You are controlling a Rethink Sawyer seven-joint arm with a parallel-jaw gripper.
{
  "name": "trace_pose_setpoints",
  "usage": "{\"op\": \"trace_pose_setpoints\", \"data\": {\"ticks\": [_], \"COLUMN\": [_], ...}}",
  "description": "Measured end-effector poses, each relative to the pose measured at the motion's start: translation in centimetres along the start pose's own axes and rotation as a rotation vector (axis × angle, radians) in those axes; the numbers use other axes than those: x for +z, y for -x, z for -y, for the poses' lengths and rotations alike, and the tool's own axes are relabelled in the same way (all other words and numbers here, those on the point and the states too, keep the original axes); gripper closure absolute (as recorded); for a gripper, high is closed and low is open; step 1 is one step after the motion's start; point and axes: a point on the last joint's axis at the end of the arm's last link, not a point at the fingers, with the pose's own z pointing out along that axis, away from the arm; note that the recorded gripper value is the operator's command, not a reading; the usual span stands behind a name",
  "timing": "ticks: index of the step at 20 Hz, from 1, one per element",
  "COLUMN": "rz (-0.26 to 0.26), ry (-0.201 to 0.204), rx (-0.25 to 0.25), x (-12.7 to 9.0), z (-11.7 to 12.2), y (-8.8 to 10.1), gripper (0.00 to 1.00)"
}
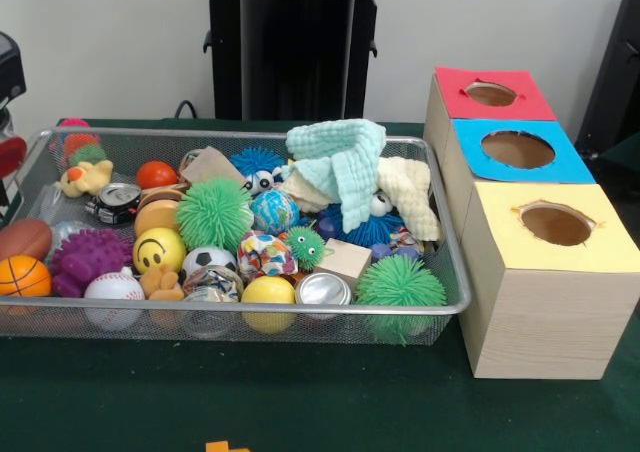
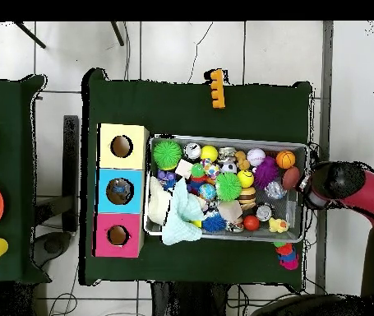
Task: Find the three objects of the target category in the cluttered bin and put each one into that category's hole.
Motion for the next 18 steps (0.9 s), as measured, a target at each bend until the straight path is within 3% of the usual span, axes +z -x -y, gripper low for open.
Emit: {"op": "trace_pose_setpoints", "data": {"ticks": [9,18], "rz": [-0.012,-0.015], "ry": [-0.032,-0.100], "rx": [-0.026,-0.084], "x": [0.0,0.0], "z": [-0.5,-1.6], "y": [0.2,0.3], "gripper": [1.00,1.00]}}
